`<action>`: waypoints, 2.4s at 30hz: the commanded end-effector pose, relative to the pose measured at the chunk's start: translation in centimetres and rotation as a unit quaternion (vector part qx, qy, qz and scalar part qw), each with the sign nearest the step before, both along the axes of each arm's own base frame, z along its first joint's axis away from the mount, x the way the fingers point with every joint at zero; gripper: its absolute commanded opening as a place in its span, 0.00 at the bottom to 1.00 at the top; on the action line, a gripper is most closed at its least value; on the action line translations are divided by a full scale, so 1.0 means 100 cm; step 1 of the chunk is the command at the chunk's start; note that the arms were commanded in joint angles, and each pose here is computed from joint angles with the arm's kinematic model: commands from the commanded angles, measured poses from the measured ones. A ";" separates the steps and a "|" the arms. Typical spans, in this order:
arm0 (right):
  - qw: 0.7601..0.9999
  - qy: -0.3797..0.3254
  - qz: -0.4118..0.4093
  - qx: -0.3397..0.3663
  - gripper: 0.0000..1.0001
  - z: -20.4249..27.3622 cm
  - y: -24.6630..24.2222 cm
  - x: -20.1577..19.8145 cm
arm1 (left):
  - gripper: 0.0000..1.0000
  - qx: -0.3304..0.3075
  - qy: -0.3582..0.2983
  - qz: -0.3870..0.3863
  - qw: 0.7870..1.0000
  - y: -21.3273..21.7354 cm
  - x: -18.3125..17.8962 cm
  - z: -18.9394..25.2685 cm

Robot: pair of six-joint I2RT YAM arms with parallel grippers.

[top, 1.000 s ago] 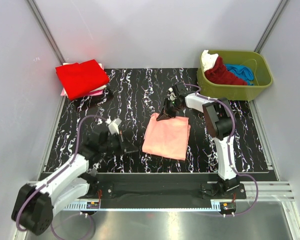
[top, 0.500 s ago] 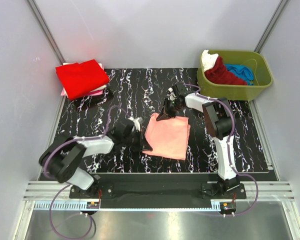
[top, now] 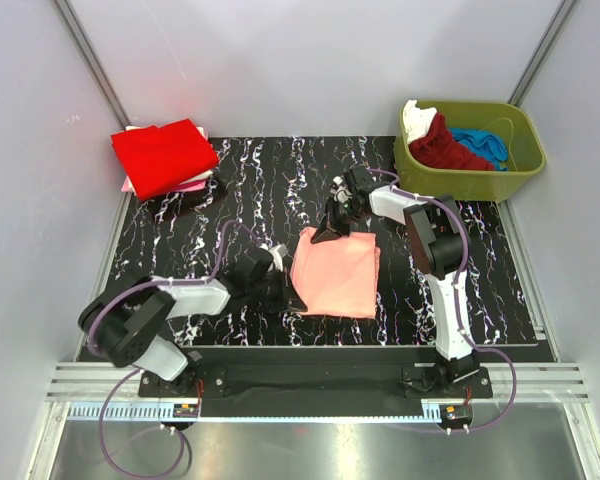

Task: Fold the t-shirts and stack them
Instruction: Fold the tshirt, then neatly place the folded tshirt to the corner

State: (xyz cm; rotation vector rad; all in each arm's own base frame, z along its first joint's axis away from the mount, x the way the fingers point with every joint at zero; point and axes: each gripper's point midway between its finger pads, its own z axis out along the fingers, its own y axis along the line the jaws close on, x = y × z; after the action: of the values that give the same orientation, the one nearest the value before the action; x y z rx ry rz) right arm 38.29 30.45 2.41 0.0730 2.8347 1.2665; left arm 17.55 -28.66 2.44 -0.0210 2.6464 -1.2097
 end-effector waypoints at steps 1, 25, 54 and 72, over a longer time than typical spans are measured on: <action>0.997 -0.041 0.049 0.043 0.03 0.030 0.012 0.002 | 0.03 0.013 -0.041 -0.004 0.999 -0.006 0.010 0.041; 0.935 -0.086 -0.107 -0.328 0.66 0.069 -0.154 -0.074 | 0.62 0.036 -0.128 0.079 0.988 0.050 0.144 0.106; 0.952 -0.066 -0.011 -0.298 0.57 -0.015 -0.116 -0.029 | 0.51 0.079 -0.040 0.096 0.991 0.047 -0.002 0.006; 0.930 -0.181 -0.120 -0.296 0.70 0.088 -0.135 -0.050 | 0.80 0.013 -0.109 0.217 0.970 0.043 0.061 0.040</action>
State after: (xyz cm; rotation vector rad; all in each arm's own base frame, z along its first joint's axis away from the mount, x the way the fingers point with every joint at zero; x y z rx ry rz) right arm 34.03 16.94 7.91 0.0823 2.7653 0.2903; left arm 20.87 -23.37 5.45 -0.3339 2.4245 -0.8993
